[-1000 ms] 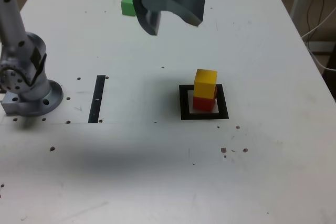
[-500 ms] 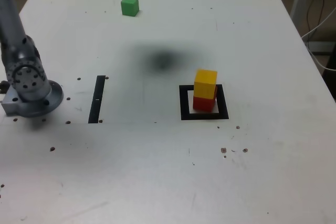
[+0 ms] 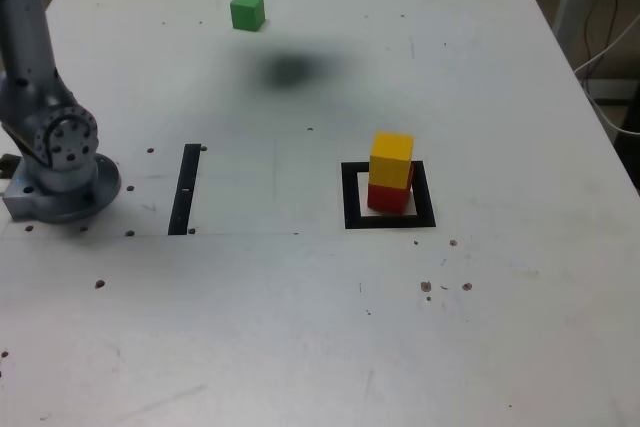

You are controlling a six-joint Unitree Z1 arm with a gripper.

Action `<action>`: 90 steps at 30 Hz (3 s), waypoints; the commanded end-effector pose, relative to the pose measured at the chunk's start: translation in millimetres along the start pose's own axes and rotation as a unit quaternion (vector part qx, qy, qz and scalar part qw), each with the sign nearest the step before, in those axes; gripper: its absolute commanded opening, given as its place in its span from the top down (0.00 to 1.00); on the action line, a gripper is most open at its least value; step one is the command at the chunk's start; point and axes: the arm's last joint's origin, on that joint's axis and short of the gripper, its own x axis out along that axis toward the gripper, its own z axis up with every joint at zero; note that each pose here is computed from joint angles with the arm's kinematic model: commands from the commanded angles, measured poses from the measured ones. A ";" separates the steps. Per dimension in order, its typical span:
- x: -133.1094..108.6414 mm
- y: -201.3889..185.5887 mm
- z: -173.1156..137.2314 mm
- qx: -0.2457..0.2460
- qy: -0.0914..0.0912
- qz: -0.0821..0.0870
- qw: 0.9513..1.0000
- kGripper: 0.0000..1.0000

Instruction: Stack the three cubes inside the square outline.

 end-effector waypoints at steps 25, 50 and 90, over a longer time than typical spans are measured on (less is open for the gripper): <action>111.3 68.4 -13.8 -0.052 0.087 -0.098 0.990 0.10; 144.0 73.6 -1.1 -0.036 0.110 -0.146 0.983 0.46; -20.3 -62.0 56.5 0.072 0.013 -0.097 0.993 0.76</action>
